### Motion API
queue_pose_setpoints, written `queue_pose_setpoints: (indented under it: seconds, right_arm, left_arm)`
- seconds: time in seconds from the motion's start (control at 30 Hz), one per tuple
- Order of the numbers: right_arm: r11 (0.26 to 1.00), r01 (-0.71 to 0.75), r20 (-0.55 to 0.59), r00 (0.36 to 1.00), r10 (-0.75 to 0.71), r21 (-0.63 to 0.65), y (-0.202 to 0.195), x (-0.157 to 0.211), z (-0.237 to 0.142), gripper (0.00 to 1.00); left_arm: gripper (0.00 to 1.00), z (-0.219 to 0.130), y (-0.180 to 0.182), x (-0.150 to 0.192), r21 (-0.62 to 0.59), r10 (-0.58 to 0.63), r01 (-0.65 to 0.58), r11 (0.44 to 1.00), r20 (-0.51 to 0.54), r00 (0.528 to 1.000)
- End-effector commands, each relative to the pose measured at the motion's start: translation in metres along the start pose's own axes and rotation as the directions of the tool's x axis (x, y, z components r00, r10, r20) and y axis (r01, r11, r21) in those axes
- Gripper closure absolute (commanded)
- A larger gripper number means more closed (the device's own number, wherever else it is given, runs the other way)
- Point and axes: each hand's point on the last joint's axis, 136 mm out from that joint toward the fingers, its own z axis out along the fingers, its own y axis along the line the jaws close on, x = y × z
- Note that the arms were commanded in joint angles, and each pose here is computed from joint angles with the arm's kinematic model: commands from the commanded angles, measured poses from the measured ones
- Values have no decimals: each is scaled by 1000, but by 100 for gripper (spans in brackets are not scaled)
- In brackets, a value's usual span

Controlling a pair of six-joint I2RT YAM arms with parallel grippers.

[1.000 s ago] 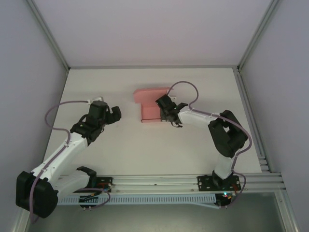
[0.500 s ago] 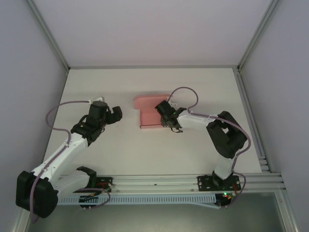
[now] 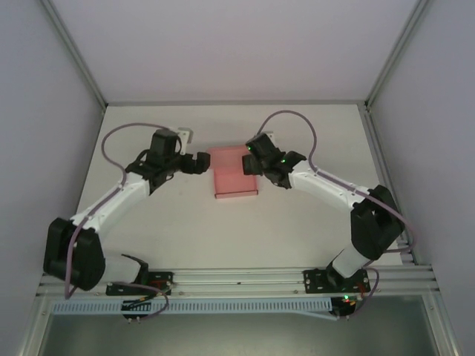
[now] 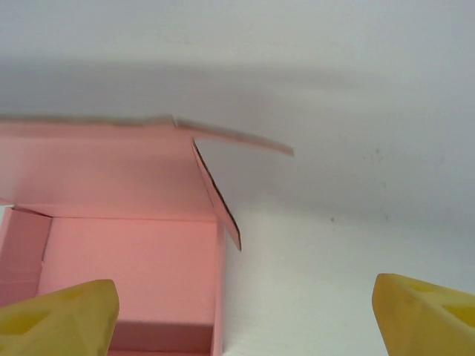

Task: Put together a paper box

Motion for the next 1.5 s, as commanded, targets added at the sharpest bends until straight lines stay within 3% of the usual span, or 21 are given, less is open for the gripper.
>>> queue_pose_setpoints:
  seconds: [0.0, 0.07, 0.2, 0.3, 0.43, 0.57, 0.67, 0.93, 1.1, 1.27, 1.37, 1.47]
  right_arm:
    - [982, 136, -12, 990, -139, -128, 4, -20, 4, 12]
    - [961, 205, -28, 977, -214, -187, 8, -27, 10, 15]
    - [936, 314, -71, 942, -328, -158, 1, -29, 26, 22]
    - [904, 368, -93, 914, -394, -216, 9, -23, 33, 26]
    - [891, 376, -117, 903, -414, -256, 15, -18, 39, 35]
    - [899, 367, -104, 911, -400, -239, 14, -22, 41, 51]
    - [899, 364, -92, 914, -395, -245, 15, -24, 40, 61]
    - [905, 351, -84, 921, -380, -240, 15, -25, 39, 72]
    - [912, 314, -67, 937, -342, -262, 20, -25, 37, 87]
    - [913, 294, -62, 944, -323, -285, 22, -20, 33, 93]
    - [908, 293, -62, 944, -325, -299, 23, -17, 31, 93]
    - [911, 295, -66, 943, -327, -289, 21, -16, 32, 93]
  left_arm:
    - [0, 15, -22, -9, 138, 209, -203, 969, -33, 977]
    - [0, 29, -23, -8, 168, 273, -256, 952, -82, 959]
    - [0, 54, -25, 1, 226, 359, -319, 921, -166, 919]
    - [1, 69, -20, 8, 239, 394, -343, 908, -218, 893]
    - [11, 79, -19, 11, 246, 389, -331, 911, -248, 887]
    - [20, 76, -19, 12, 243, 379, -321, 916, -254, 890]
    - [22, 69, -20, 9, 234, 372, -318, 919, -244, 896]
    - [24, 55, -9, 8, 161, 372, -341, 926, -247, 895]
    - [24, 50, -7, 6, 146, 360, -333, 932, -236, 903]
    - [39, 53, -10, 15, 169, 353, -318, 933, -248, 902]
    - [44, 55, -15, 17, 202, 364, -321, 925, -237, 901]
    - [63, 58, -17, 13, 208, 360, -316, 926, -234, 903]
